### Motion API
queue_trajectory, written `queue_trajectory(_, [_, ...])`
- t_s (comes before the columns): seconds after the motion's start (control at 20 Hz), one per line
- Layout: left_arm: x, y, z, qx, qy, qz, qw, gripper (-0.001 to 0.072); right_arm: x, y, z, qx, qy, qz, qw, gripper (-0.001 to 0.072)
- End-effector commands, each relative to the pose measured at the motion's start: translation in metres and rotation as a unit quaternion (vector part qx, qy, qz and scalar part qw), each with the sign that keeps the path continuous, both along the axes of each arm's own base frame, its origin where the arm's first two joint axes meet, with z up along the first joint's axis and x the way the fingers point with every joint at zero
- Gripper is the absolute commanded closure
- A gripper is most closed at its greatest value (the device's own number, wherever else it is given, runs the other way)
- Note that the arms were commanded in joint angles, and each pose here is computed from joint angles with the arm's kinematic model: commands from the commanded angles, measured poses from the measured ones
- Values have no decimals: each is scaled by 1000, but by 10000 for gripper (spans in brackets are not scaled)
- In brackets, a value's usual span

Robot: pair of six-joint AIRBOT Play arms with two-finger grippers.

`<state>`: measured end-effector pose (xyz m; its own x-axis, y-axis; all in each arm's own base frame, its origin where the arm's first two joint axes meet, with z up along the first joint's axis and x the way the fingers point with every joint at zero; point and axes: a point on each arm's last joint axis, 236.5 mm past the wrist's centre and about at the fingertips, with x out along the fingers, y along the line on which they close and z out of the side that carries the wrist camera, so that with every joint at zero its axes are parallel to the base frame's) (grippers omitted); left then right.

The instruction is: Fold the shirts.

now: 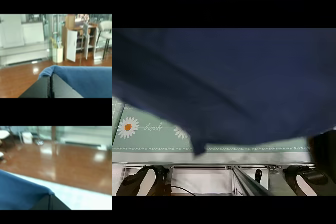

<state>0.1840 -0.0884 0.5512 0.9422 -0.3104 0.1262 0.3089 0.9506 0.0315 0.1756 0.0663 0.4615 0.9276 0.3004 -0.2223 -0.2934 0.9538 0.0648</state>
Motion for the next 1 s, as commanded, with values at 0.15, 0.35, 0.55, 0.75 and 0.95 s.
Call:
queue_trajectory(0.15, [28, -5, -68, -21, 113, -44, 992, 690, 9, -16, -102, -17, 153, -40, 987, 693])
queue_trajectory(0.35, [123, 5, -155, -82, 198, -57, 975, 689, 52, -12, -180, -16, 238, -47, 970, 693])
queue_trajectory(0.55, [204, -37, -279, -99, 334, -104, 931, 689, 110, -10, -261, -15, 310, -64, 949, 693])
queue_trajectory(0.75, [279, -79, -383, -124, 411, -98, 898, 689, 183, -31, -345, -36, 377, -120, 918, 693])
queue_trajectory(0.95, [326, -98, -451, -142, 425, -67, 891, 689, 256, -60, -414, 78, 423, -148, 891, 692])
